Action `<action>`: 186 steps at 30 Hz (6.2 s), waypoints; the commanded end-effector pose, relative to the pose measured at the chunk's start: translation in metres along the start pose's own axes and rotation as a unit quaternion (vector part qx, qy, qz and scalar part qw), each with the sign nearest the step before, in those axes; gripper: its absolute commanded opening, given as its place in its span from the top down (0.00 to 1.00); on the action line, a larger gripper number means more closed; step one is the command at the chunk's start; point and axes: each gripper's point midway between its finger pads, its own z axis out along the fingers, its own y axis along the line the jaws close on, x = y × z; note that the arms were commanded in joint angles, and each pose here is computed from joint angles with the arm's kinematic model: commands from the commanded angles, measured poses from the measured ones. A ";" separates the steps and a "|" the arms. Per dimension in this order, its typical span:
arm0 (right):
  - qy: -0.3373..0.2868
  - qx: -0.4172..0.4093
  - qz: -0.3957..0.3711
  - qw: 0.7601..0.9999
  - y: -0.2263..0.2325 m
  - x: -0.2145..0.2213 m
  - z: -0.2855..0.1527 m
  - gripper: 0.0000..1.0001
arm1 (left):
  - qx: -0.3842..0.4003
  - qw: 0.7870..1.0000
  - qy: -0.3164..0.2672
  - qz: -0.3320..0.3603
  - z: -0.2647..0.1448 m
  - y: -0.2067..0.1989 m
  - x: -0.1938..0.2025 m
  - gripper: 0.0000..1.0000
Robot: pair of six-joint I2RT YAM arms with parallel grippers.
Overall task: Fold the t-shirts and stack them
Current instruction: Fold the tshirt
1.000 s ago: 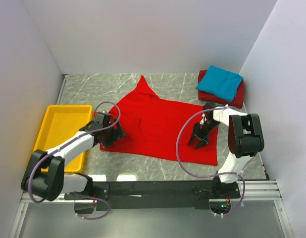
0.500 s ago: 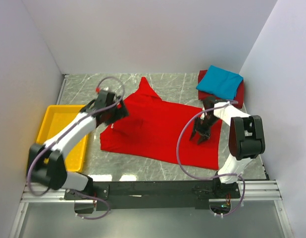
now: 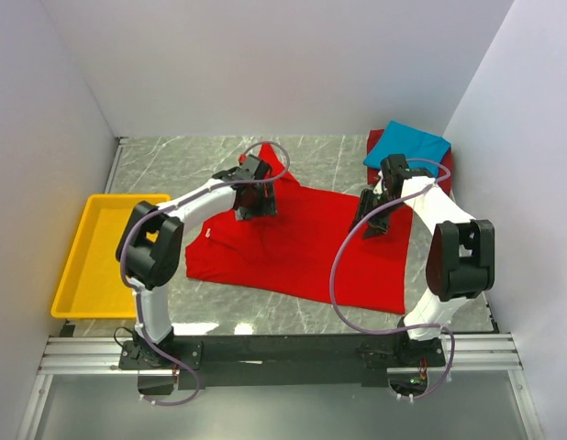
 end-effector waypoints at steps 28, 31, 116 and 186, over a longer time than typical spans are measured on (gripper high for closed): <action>0.003 -0.023 -0.009 1.000 0.009 -0.002 0.000 0.48 | -0.051 0.998 0.028 0.035 0.043 0.007 0.003 0.62; 0.004 -0.024 -0.010 1.000 0.010 -0.001 0.000 0.48 | -0.056 0.997 0.033 0.036 0.046 0.010 0.005 0.63; -0.016 -0.021 -0.020 0.999 0.015 -0.018 -0.005 0.48 | 0.050 0.997 -0.045 0.041 -0.006 -0.044 -0.044 0.12; 0.027 0.012 -0.003 1.000 -0.017 -0.013 0.060 0.48 | -0.050 0.997 0.010 -0.060 -0.032 0.077 0.077 0.07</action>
